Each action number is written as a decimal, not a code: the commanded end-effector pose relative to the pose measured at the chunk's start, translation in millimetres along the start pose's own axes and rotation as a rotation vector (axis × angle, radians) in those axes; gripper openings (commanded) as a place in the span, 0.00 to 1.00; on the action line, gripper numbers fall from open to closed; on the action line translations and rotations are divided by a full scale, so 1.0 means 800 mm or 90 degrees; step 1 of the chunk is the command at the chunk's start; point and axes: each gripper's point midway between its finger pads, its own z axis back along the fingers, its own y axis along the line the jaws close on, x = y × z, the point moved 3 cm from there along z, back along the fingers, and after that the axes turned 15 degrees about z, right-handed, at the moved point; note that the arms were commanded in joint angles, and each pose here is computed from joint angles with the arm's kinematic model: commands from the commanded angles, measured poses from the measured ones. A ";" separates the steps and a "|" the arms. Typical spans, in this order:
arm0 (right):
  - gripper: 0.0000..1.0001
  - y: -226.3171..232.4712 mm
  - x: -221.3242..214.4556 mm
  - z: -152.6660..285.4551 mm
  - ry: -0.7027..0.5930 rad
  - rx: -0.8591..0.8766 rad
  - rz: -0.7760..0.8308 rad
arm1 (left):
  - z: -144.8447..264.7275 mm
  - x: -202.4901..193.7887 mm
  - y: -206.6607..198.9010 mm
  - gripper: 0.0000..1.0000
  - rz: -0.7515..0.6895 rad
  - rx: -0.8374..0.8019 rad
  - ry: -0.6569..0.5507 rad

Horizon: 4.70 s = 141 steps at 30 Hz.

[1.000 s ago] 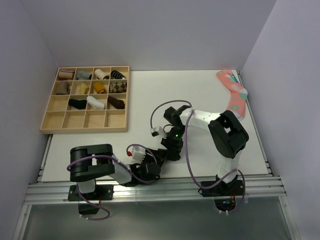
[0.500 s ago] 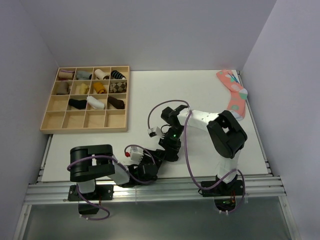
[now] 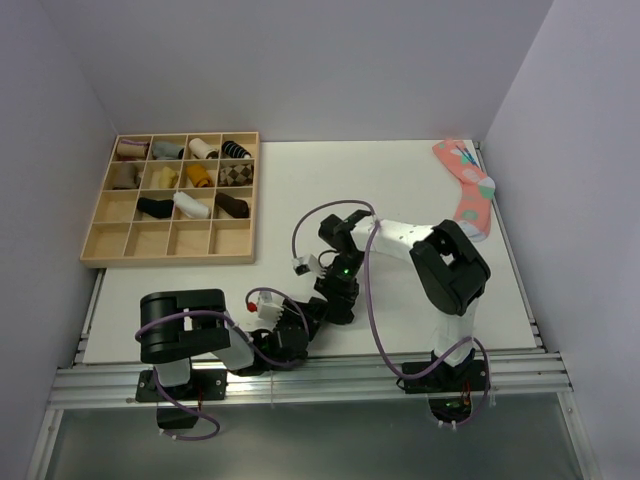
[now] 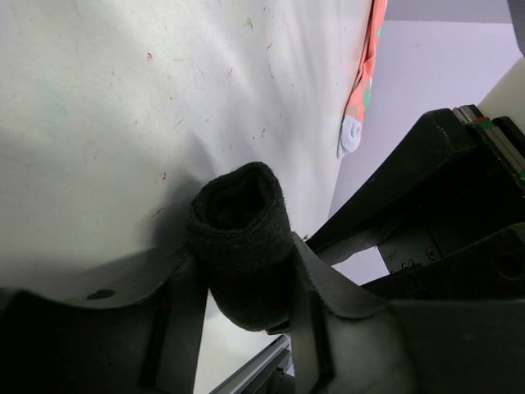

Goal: Roll the socks
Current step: Pick up the sock at the center of the board, then place the sock in the storage box.

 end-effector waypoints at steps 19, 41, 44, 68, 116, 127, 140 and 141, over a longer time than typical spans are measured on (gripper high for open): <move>1.00 0.017 0.048 0.062 -0.074 -0.135 0.020 | 0.032 0.017 -0.045 0.00 -0.053 -0.057 0.041; 1.00 0.022 0.020 0.269 -0.198 -0.507 0.022 | 0.044 0.348 -0.378 0.00 -0.256 -0.206 -0.249; 1.00 0.022 0.022 0.281 -0.217 -0.517 0.023 | 0.043 0.401 -0.396 0.00 -0.247 -0.225 -0.292; 1.00 -0.013 -0.007 0.293 -0.247 -0.548 0.024 | 0.027 0.729 -0.324 0.00 -0.275 -0.066 -0.512; 1.00 -0.036 -0.011 0.263 -0.243 -0.477 0.017 | 0.007 0.820 -0.172 0.00 -0.083 0.318 -0.587; 1.00 -0.031 -0.013 0.258 -0.243 -0.468 0.025 | -0.025 0.797 -0.141 0.00 -0.036 0.413 -0.552; 1.00 -0.024 -0.014 0.254 -0.243 -0.447 0.008 | -0.004 0.787 -0.097 0.00 0.100 0.542 -0.605; 1.00 -0.024 -0.015 0.254 -0.241 -0.448 0.006 | 0.000 0.786 -0.095 0.00 0.105 0.551 -0.610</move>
